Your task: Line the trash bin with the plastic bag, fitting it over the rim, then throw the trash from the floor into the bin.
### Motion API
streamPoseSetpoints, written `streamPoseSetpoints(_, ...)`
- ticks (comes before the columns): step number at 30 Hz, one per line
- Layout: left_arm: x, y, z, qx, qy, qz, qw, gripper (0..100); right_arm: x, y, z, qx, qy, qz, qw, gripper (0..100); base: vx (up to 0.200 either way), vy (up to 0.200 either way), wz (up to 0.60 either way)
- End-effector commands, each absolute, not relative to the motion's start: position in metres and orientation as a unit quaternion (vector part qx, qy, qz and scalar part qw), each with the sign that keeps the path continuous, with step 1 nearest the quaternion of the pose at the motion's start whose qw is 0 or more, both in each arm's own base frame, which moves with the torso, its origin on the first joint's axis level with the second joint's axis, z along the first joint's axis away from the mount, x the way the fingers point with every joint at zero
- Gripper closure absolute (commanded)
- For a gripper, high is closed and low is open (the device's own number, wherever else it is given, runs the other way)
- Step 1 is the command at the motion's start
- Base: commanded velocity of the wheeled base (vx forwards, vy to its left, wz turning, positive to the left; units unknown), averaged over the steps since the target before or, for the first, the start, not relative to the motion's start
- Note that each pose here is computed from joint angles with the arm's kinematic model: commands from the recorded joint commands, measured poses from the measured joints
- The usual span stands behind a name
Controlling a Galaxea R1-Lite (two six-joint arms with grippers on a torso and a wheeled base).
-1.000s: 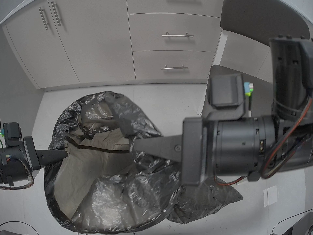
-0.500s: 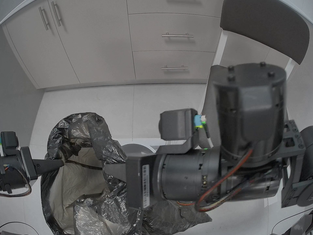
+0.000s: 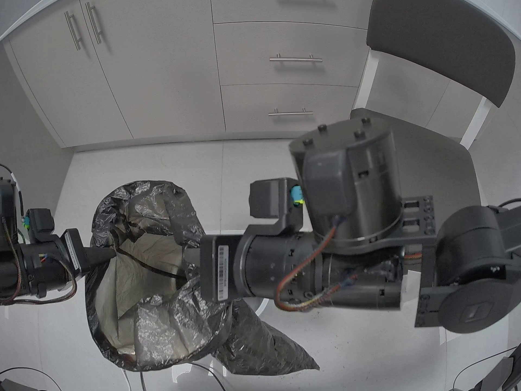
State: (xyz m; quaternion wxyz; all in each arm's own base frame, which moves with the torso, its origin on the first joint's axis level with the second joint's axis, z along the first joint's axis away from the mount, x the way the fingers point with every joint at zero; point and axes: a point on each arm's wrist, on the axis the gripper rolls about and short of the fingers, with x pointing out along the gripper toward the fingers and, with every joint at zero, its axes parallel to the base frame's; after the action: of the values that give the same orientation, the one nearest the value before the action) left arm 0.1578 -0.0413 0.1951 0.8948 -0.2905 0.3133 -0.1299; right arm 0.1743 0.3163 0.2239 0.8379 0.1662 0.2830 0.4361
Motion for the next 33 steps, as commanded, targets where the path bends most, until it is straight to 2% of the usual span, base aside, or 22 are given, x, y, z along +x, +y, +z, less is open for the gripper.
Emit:
streamPoseSetpoints(1, 0.187, -0.037, 0.180, -0.285, 0.331, -0.100, 0.894, 100, 0.195, 0.321, 0.219, 0.162, 0.273, 0.419, 0.851, 100, 0.000, 0.000, 0.00)
streamPoseSetpoints(5, 0.200, -0.038, 0.177, -0.282, 0.333, -0.100, 0.894, 100, 0.203, 0.322, 0.216, 0.159, 0.271, 0.404, 0.859, 100, 0.000, 0.000, 0.00)
streamPoseSetpoints(7, 0.216, -0.041, 0.173, -0.282, 0.339, -0.097, 0.892, 100, 0.215, 0.326, 0.207, 0.149, 0.266, 0.382, 0.873, 100, 0.000, 0.000, 0.00)
streamPoseSetpoints(12, 0.235, -0.041, 0.164, -0.281, 0.347, -0.088, 0.890, 100, 0.220, 0.331, 0.196, 0.141, 0.274, 0.372, 0.875, 100, 0.000, 0.000, 0.00)
streamPoseSetpoints(20, 0.275, -0.036, 0.129, -0.248, 0.356, -0.080, 0.897, 100, 0.238, 0.336, 0.194, 0.121, 0.246, 0.337, 0.901, 100, 0.000, 0.000, 0.00)
streamPoseSetpoints(33, 0.320, -0.031, 0.091, -0.234, 0.364, -0.077, 0.898, 100, 0.259, 0.344, 0.157, 0.101, 0.268, 0.298, 0.911, 100, 0.000, 0.000, 0.00)
